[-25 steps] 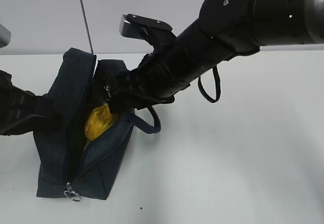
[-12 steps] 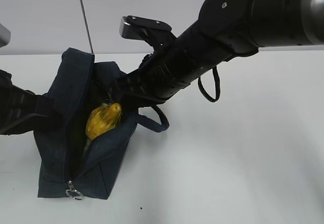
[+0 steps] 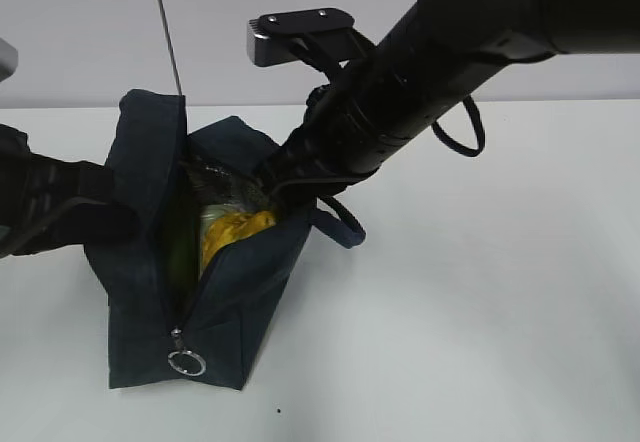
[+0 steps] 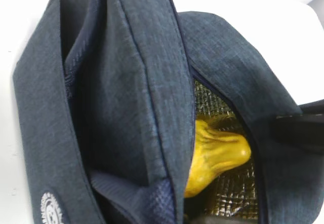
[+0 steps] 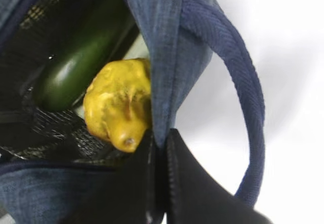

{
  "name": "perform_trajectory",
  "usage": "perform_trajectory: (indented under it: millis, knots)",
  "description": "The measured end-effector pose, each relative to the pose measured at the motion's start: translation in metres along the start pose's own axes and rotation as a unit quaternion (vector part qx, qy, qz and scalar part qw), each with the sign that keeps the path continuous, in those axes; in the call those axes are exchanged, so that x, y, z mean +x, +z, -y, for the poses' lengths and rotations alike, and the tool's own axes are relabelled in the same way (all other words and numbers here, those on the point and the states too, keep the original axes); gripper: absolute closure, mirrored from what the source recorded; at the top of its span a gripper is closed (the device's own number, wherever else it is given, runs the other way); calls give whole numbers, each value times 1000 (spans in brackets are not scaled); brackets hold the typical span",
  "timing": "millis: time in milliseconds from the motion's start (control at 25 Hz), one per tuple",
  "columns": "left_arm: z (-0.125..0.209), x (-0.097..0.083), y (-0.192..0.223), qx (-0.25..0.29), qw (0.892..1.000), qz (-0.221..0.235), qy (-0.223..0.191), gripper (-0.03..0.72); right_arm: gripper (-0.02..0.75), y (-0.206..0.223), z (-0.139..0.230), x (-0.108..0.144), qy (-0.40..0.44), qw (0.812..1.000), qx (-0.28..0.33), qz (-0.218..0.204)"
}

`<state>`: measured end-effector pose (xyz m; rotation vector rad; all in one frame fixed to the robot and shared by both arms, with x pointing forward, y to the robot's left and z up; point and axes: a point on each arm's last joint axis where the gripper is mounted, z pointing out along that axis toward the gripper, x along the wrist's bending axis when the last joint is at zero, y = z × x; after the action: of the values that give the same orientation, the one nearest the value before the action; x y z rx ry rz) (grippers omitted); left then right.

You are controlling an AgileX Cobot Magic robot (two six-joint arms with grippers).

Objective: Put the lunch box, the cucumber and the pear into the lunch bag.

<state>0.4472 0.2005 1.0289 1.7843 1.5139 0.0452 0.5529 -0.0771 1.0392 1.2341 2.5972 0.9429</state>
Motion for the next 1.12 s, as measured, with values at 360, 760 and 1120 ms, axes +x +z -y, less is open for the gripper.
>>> perform_trajectory:
  millis: [360, 760, 1120]
  knots:
    - [-11, -10, 25, 2, 996, 89, -10, 707, 730, -29, 11, -19, -28, 989, 62, 134]
    - [-39, -29, 63, 56, 987, 147, 15, 707, 731, -60, 6, -24, -34, 978, 29, 203]
    - [-38, -29, 72, 66, 987, 149, 4, 707, 731, -37, 10, -28, -22, 980, 57, 191]
